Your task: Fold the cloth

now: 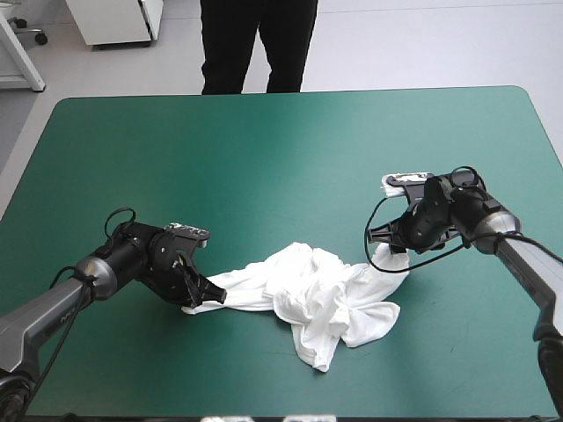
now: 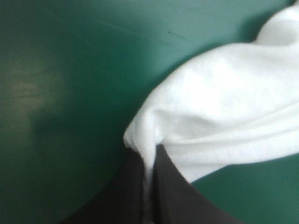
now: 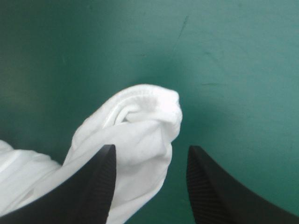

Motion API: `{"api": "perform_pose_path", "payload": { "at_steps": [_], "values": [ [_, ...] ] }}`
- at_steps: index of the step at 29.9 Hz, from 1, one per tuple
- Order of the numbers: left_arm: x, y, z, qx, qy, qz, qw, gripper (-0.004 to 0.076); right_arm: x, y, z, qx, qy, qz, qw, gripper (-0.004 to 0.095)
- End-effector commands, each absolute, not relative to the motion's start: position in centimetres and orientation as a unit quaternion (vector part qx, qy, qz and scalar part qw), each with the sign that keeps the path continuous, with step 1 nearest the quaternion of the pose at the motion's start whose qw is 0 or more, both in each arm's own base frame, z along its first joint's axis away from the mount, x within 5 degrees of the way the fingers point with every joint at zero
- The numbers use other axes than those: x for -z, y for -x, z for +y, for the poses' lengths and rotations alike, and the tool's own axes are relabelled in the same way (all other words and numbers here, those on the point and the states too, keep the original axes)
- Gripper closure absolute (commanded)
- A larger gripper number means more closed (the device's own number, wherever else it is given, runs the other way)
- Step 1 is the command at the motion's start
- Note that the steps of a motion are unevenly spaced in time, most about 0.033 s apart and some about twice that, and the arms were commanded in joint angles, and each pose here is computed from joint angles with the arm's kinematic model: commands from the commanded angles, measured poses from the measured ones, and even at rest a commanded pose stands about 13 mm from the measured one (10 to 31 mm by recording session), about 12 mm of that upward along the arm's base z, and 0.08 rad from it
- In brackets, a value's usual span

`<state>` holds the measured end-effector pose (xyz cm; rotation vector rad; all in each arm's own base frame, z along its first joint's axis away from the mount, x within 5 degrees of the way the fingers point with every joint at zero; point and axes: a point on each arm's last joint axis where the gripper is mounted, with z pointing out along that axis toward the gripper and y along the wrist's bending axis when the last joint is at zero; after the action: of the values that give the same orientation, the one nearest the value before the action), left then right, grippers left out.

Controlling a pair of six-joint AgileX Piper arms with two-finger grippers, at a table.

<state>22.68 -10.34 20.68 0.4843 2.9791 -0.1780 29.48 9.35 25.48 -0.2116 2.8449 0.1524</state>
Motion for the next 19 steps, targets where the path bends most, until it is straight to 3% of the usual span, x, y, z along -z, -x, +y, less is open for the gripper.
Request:
{"api": "perform_pose_path", "payload": {
  "at_steps": [1,11,14,16,17,19],
  "values": [
    [-21.0,-22.9,-10.7,0.076,-0.150,0.983,0.072,0.0733,-25.5,-30.5,9.4,-0.058,0.067,0.983,0.162,0.0459],
    [-21.0,-22.8,-10.7,0.076,-0.150,0.983,0.070,0.0733,-21.9,-31.7,10.0,-0.060,0.063,0.990,0.110,0.0482],
    [-21.0,-22.8,-10.7,0.076,-0.150,0.983,0.070,0.0733,-21.8,-31.5,10.2,-0.074,0.065,0.990,0.097,0.0652],
    [-21.3,-22.9,-10.7,0.077,-0.149,0.983,0.077,0.0733,-22.0,-31.2,10.3,-0.077,0.064,0.991,0.092,0.0867],
    [-21.8,-23.1,-10.8,0.079,-0.150,0.982,0.086,0.0733,-22.2,-31.2,10.2,-0.077,0.062,0.991,0.093,0.0922],
    [-23.1,-23.6,-10.9,0.084,-0.152,0.978,0.112,0.0733,-23.0,-30.9,10.1,-0.076,0.064,0.990,0.102,0.0924]
  ]
}}
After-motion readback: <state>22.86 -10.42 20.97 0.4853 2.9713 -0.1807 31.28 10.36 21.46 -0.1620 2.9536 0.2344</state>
